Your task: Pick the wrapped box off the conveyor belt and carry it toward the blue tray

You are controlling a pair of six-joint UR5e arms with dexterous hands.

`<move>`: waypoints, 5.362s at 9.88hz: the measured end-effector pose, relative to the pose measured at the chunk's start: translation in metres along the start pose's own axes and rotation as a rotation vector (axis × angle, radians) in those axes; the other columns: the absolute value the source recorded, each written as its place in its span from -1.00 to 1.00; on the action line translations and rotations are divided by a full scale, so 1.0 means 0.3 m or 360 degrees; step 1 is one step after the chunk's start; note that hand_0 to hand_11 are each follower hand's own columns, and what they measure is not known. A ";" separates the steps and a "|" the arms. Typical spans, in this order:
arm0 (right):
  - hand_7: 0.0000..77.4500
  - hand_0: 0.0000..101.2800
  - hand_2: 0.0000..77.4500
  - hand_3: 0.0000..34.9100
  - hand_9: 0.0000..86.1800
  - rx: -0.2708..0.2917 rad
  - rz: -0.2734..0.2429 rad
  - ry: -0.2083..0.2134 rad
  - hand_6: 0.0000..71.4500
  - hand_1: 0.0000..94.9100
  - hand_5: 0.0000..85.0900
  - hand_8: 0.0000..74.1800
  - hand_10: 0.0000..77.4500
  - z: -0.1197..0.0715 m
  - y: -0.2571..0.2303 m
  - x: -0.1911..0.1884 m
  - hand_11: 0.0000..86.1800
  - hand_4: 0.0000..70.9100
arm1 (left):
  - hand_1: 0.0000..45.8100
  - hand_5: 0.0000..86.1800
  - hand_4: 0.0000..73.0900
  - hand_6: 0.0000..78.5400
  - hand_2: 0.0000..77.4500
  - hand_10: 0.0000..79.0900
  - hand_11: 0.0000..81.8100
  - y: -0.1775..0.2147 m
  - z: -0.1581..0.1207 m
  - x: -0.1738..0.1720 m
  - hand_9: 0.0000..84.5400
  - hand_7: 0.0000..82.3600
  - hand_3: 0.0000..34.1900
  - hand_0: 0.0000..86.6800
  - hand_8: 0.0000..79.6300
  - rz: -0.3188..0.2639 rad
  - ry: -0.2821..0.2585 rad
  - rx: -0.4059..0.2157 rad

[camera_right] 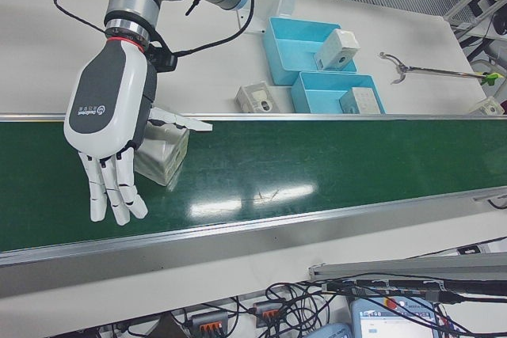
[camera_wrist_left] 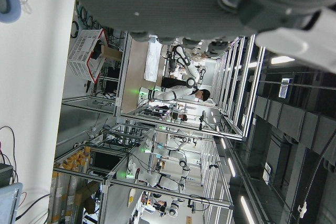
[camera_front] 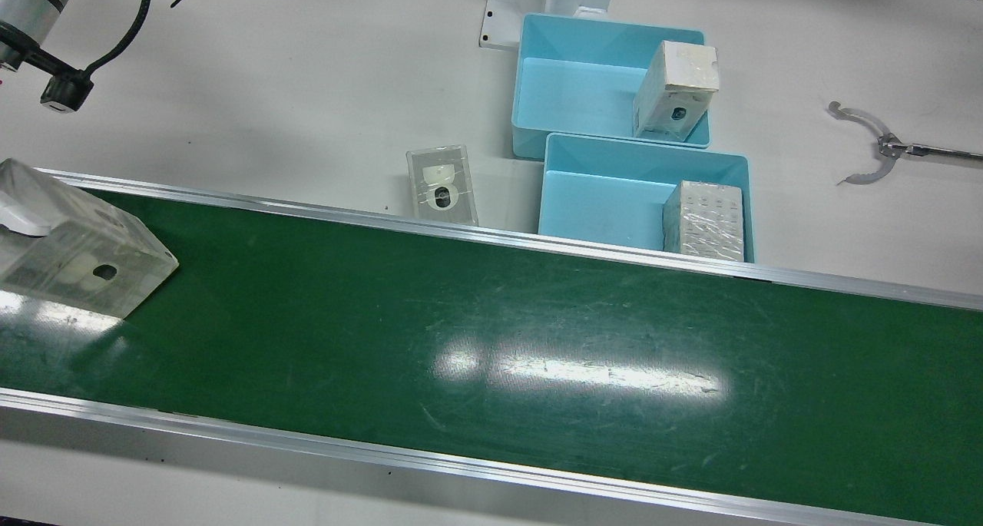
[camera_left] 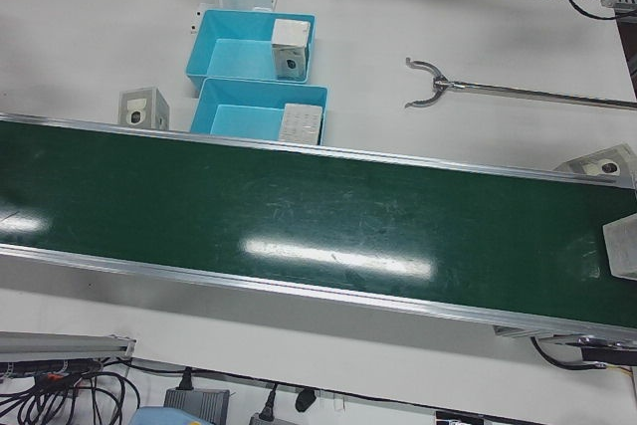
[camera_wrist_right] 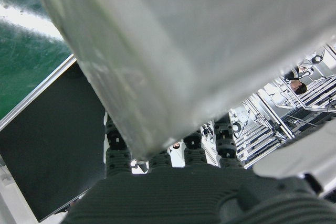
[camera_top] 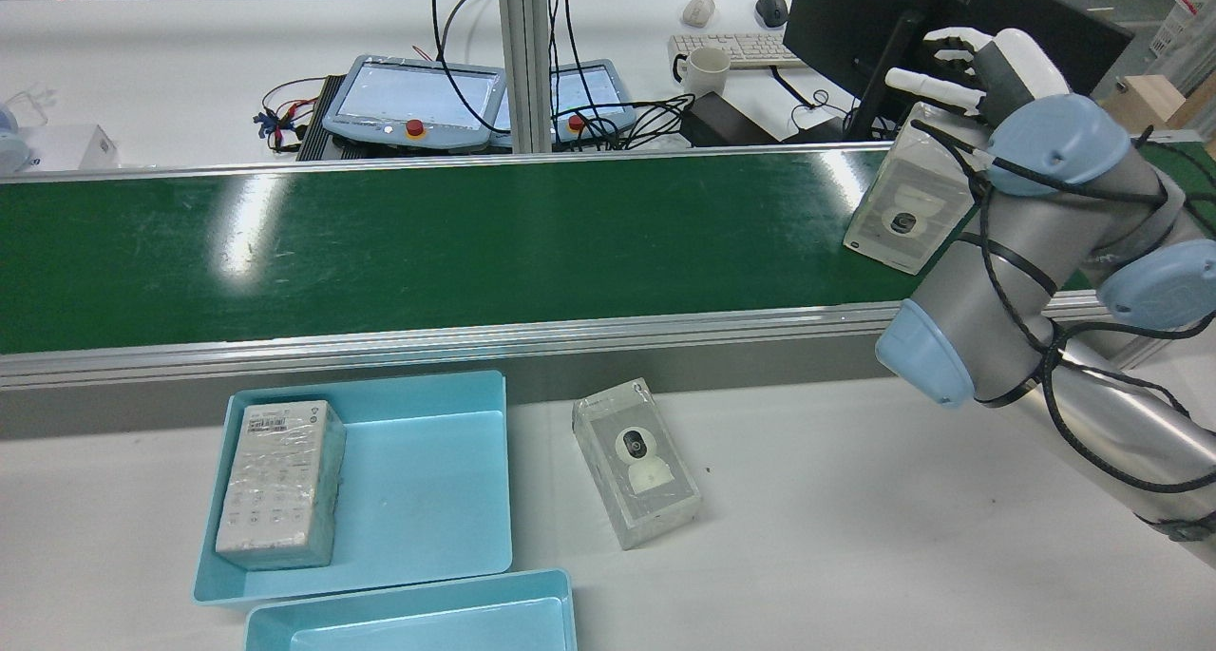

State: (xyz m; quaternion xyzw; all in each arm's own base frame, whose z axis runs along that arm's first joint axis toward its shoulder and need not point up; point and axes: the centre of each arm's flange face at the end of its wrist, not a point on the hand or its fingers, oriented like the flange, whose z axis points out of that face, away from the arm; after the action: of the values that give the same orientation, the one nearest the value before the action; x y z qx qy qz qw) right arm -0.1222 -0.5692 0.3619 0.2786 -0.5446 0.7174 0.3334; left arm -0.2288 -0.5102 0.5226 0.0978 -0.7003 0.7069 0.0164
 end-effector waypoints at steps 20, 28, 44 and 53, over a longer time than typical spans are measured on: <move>-0.77 -0.59 -0.96 0.72 -0.96 0.0032 0.0010 -0.0025 -1.00 -0.98 -0.92 -0.84 -1.00 0.011 -0.036 -0.032 -0.97 -1.00 | -1.00 -0.99 -1.00 -0.99 -0.97 -0.99 -1.00 0.000 0.000 0.000 -1.00 -0.99 -1.00 -1.00 -0.99 0.0000 0.0000 0.0000; -0.77 -0.82 -0.96 0.78 -0.96 0.0015 0.0005 -0.0012 -1.00 -0.98 -0.97 -0.90 -1.00 0.006 -0.018 -0.016 -0.97 -1.00 | -1.00 -0.99 -1.00 -0.99 -0.97 -1.00 -1.00 0.000 0.000 0.000 -0.99 -0.99 -1.00 -1.00 -1.00 0.0000 0.0000 0.0000; -0.63 -0.21 -0.93 0.73 -0.96 0.0015 0.0005 -0.0012 -1.00 -0.97 -0.77 -1.00 -0.92 0.006 -0.018 -0.016 -0.97 -0.85 | -1.00 -0.99 -0.99 -0.99 -0.97 -0.99 -1.00 0.000 0.000 0.000 -1.00 -0.99 -1.00 -1.00 -0.99 0.0000 0.0000 0.0000; -0.63 -0.24 -0.63 0.73 -0.96 0.0015 0.0005 -0.0012 -1.00 -0.83 -0.82 -1.00 -0.93 0.006 -0.018 -0.016 -0.90 -0.83 | -1.00 -0.99 -0.99 -1.00 -0.99 -1.00 -1.00 0.000 0.000 0.000 -1.00 -0.99 -1.00 -1.00 -0.99 0.0000 0.0000 0.0000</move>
State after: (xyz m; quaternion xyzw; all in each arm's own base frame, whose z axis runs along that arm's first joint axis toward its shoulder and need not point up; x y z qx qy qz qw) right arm -0.1150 -0.5707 0.3619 0.2820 -0.5428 0.7195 0.3289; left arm -0.2288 -0.5102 0.5227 0.0978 -0.7003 0.7069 0.0164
